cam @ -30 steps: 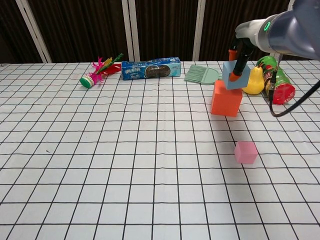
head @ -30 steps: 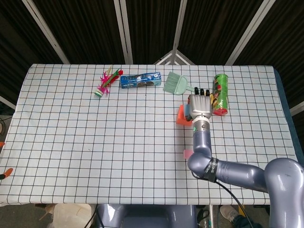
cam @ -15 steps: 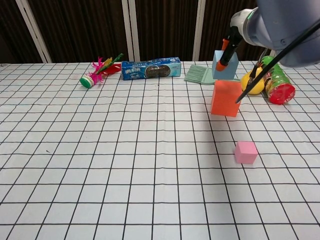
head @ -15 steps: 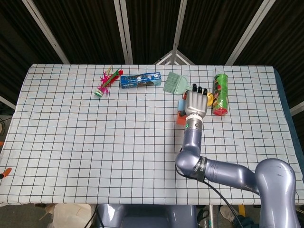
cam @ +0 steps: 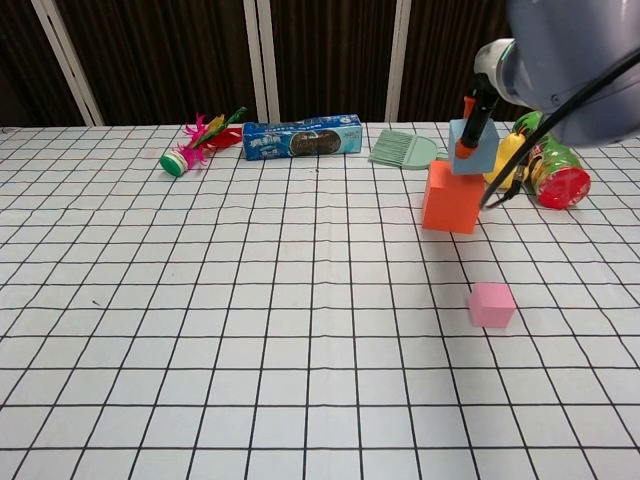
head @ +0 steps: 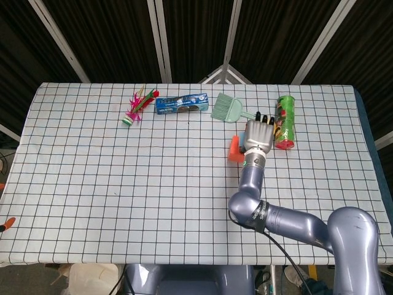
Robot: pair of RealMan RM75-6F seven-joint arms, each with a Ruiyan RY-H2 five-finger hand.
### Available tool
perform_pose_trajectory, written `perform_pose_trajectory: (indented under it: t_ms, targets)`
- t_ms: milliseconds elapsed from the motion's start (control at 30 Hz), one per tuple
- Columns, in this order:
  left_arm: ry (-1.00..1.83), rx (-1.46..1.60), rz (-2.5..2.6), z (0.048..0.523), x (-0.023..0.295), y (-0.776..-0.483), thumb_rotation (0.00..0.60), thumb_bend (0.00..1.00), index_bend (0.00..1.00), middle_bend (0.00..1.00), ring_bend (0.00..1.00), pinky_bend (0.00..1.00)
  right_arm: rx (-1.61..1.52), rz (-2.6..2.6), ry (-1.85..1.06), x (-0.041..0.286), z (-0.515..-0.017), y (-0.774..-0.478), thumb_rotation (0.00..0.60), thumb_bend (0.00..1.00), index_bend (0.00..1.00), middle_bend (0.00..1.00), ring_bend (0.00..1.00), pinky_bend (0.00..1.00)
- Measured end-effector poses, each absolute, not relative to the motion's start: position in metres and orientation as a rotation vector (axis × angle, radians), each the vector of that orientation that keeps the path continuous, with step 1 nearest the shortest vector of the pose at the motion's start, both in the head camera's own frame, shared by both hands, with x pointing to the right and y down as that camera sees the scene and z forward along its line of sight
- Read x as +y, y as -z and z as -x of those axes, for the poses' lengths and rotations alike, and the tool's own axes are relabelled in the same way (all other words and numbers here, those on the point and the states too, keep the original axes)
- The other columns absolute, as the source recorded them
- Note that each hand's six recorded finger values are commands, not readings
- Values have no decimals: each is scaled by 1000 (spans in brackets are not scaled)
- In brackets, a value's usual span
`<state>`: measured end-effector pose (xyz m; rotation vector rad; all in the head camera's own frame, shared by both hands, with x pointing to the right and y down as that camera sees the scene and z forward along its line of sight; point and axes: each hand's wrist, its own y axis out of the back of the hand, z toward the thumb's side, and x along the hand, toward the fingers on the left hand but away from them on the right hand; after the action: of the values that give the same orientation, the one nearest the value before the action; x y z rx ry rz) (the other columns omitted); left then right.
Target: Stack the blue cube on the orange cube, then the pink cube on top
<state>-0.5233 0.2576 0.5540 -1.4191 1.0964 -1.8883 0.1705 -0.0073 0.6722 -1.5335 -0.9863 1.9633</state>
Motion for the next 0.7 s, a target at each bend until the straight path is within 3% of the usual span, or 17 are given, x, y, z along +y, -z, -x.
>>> perform_pose_trajectory:
  t_ms: [700]
  targets:
    - [1899, 1098, 1412, 525, 256, -556, 600, 206, 216, 6, 0, 18, -954, 1547, -1992, -5, -161, -685, 600, 899, 836, 87, 87, 0]
